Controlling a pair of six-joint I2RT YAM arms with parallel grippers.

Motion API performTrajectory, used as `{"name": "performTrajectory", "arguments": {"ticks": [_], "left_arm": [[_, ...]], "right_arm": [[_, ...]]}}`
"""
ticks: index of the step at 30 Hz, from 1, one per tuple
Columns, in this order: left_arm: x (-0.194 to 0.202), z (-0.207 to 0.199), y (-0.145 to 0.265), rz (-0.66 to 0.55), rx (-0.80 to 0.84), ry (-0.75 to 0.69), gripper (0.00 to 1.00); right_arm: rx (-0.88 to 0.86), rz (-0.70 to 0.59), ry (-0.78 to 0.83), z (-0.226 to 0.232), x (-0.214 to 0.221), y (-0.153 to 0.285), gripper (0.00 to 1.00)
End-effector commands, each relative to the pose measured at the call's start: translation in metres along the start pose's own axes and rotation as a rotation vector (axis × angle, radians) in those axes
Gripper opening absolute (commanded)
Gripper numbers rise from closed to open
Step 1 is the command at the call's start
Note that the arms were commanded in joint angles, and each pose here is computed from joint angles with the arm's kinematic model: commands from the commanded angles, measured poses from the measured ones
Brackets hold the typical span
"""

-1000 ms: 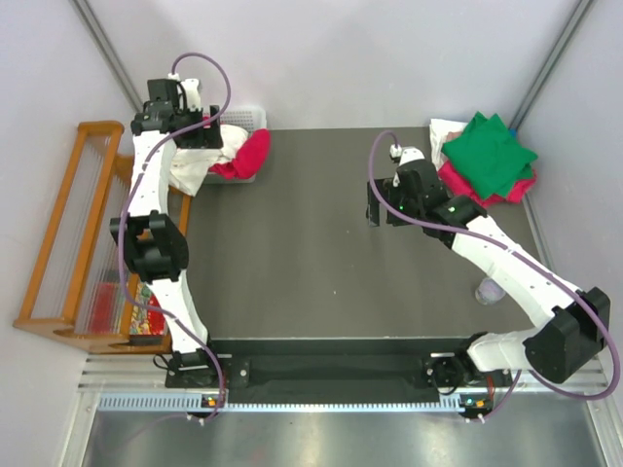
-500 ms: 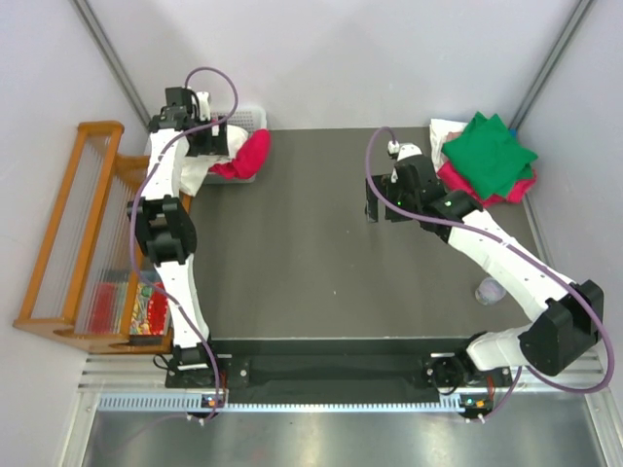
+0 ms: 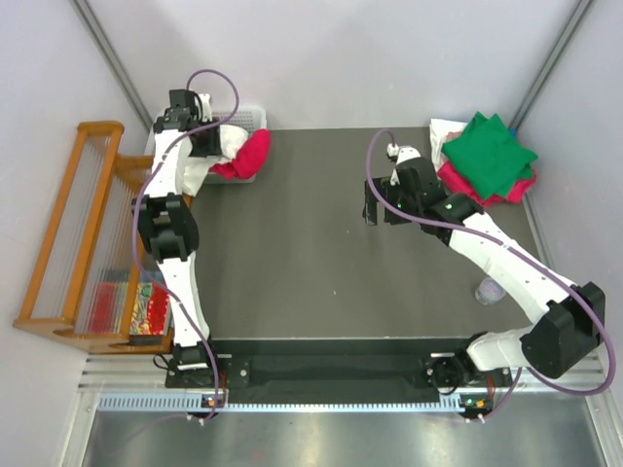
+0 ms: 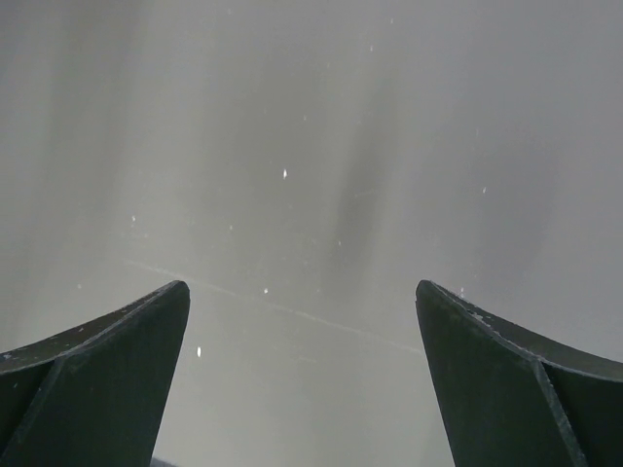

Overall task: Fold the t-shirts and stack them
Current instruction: Grab the tshirt from the pile

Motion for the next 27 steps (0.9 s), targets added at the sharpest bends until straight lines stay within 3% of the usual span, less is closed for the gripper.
{"name": "performTrajectory", "arguments": {"ticks": [1,2,4,5,6,19,23,25,26,27], "left_arm": [[-0.027,-0.004,0.009,-0.098,-0.003,-0.012,0.43],[-0.026,-0.004,0.012,-0.095,-0.005,-0.009,0.3],[-0.029,-0.006,0.022,-0.107,0.0,-0.012,0.17],[-0.03,-0.007,0.025,-0.113,0.001,-0.015,0.05],[-0.032,-0.008,0.034,-0.122,0.002,-0.016,0.0],[-0.066,-0.026,0.137,-0.288,0.074,-0.051,0.0],[-0.092,-0.068,0.213,-0.435,0.109,-0.236,0.0],[-0.091,-0.112,0.236,-0.461,0.112,-0.418,0.0],[-0.089,-0.127,0.266,-0.509,0.109,-0.484,0.0],[-0.084,-0.163,0.282,-0.538,0.153,-0.57,0.0]], "right_arm": [[-0.056,-0.047,-0.022,0.005,-0.007,0.009,1.0],[-0.061,-0.048,-0.023,0.005,-0.008,0.01,0.99],[-0.062,-0.044,-0.022,0.005,-0.006,0.009,0.99],[-0.064,-0.046,-0.021,0.005,-0.007,0.01,0.98],[-0.068,-0.046,-0.018,0.006,-0.007,0.01,0.96],[-0.117,-0.055,-0.016,0.01,-0.006,0.015,0.83],[-0.114,-0.053,-0.017,0.008,-0.003,0.014,0.85],[-0.112,-0.05,-0.015,0.008,-0.002,0.013,0.86],[-0.111,-0.047,-0.015,0.007,-0.002,0.012,0.85],[-0.114,-0.048,-0.013,0.009,-0.002,0.013,0.85]]}}
Point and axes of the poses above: each gripper's point midway between its finger pads, its own y axis back along the fingers, its own z axis along the line the jaws close on, x = y × z, the point moved 5 cm from there along y, back along the fingers, and after that the axes turned 12 degrees about -y, right-handed, at the moved point
